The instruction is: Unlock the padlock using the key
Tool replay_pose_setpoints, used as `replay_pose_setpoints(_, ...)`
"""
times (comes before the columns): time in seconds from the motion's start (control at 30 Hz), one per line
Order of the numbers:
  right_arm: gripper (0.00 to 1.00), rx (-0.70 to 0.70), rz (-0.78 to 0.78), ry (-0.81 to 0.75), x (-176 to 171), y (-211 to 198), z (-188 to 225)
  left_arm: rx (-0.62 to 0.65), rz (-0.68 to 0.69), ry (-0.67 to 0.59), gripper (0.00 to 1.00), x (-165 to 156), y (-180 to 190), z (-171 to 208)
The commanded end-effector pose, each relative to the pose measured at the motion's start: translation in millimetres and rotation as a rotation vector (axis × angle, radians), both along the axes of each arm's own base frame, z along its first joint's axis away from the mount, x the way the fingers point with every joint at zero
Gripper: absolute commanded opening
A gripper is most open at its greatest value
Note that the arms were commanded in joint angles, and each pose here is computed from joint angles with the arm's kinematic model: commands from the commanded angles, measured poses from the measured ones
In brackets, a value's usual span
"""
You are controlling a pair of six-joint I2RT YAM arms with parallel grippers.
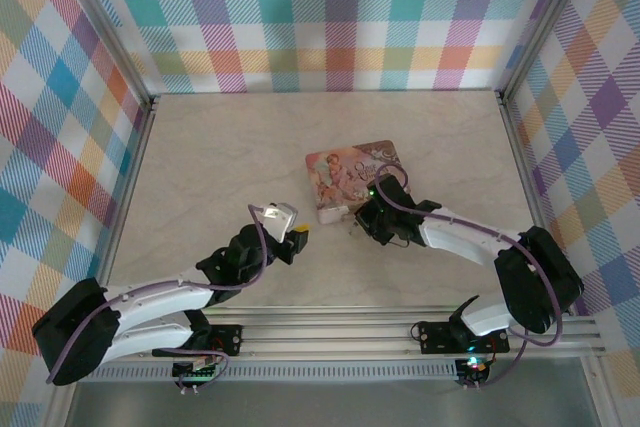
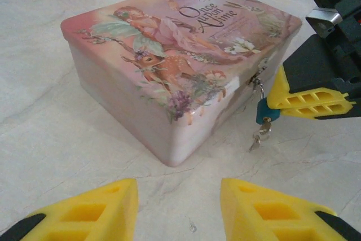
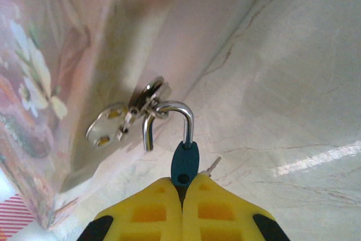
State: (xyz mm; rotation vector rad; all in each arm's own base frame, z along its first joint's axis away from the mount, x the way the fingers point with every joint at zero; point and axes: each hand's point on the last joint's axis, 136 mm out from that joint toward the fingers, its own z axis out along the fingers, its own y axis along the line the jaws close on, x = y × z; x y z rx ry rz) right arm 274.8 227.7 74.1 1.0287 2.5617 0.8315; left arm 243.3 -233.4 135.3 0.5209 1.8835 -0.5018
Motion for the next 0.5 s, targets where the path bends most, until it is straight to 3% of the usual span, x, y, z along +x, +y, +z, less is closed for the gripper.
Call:
replay_pose_setpoints(0.0, 0.0, 0.011, -0.045, -0.06, 17, 5, 19, 0.012, 0.003, -0.021, 0.43, -3, 4, 4)
replay_pose_setpoints(0.2, 0.0, 0.007, -0.028, -0.077, 24, 11, 20, 0.025, 0.016, -0.03, 0.43, -6, 12, 5)
replay_pose_setpoints(0.47, 0.0, 0.037, -0.078, -0.04, 18, 10, -13, 0.027, 0.03, -0.013, 0.44, -8, 17, 1)
